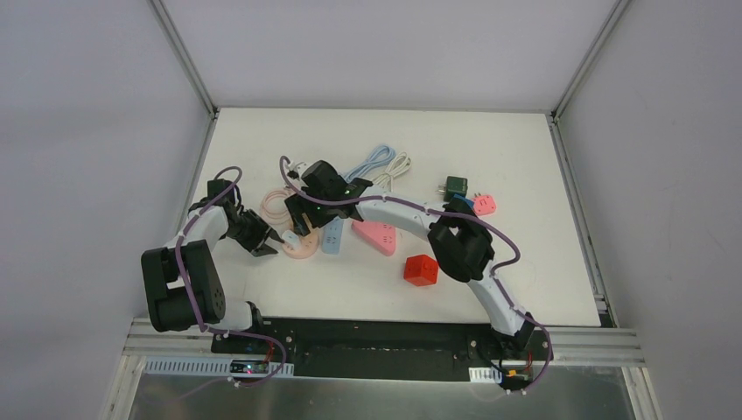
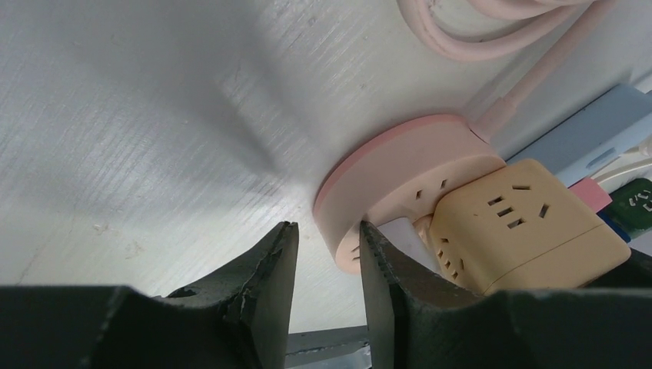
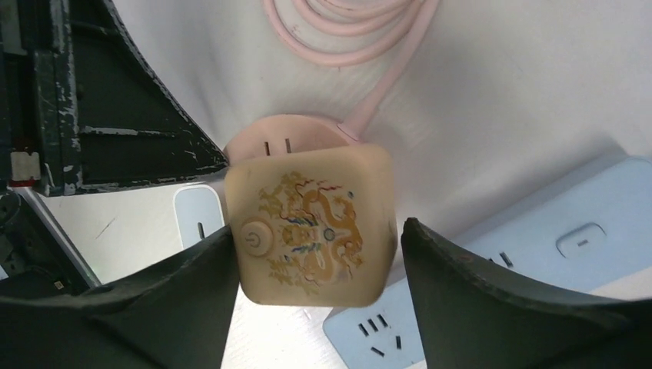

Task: Pull the plug off the socket

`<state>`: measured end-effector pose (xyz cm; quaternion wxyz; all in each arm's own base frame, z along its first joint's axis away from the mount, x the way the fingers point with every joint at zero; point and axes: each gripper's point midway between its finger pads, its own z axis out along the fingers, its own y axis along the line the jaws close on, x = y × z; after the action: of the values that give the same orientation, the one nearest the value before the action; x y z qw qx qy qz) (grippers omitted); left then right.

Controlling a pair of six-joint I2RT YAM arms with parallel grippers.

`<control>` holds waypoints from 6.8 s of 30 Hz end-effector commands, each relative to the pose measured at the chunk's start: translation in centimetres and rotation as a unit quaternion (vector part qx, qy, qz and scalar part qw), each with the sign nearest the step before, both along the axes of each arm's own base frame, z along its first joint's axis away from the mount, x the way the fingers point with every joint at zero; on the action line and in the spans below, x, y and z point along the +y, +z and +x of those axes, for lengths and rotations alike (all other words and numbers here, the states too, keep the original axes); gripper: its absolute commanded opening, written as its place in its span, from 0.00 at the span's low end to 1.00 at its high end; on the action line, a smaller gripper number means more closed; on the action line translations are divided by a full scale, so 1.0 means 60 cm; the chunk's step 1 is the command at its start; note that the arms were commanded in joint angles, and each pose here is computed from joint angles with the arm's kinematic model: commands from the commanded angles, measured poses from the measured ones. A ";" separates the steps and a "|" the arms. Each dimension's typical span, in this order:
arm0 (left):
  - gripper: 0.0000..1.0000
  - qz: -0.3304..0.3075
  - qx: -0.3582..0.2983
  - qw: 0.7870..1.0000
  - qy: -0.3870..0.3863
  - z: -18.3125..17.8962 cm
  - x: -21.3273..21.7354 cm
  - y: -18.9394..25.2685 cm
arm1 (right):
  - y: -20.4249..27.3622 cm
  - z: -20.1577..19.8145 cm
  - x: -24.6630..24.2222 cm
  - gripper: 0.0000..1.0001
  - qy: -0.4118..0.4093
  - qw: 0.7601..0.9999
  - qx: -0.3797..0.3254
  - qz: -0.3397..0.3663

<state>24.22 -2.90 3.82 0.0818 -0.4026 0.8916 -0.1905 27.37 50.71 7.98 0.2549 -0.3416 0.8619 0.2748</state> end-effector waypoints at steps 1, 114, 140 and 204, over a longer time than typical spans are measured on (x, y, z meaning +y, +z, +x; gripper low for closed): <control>0.36 -0.002 0.030 0.999 -0.018 -0.025 -0.009 -0.013 | 0.022 0.008 0.029 0.70 0.015 0.999 -0.023 0.024; 0.26 0.043 0.125 0.990 -0.046 -0.060 -0.005 -0.051 | 0.147 -0.055 0.063 0.00 0.058 0.988 -0.093 0.105; 0.26 0.031 0.123 0.991 -0.051 -0.057 -0.012 -0.051 | 0.199 -0.055 0.062 0.00 0.061 0.984 -0.019 0.164; 0.27 0.038 0.122 0.990 -0.065 -0.043 -0.017 -0.042 | 0.205 -0.071 0.046 0.00 0.084 0.978 -0.129 0.142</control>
<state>22.73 -5.12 3.36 -0.0168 -0.3760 0.9110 -0.1684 24.97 49.95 10.01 0.3159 -0.4127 0.8171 0.2493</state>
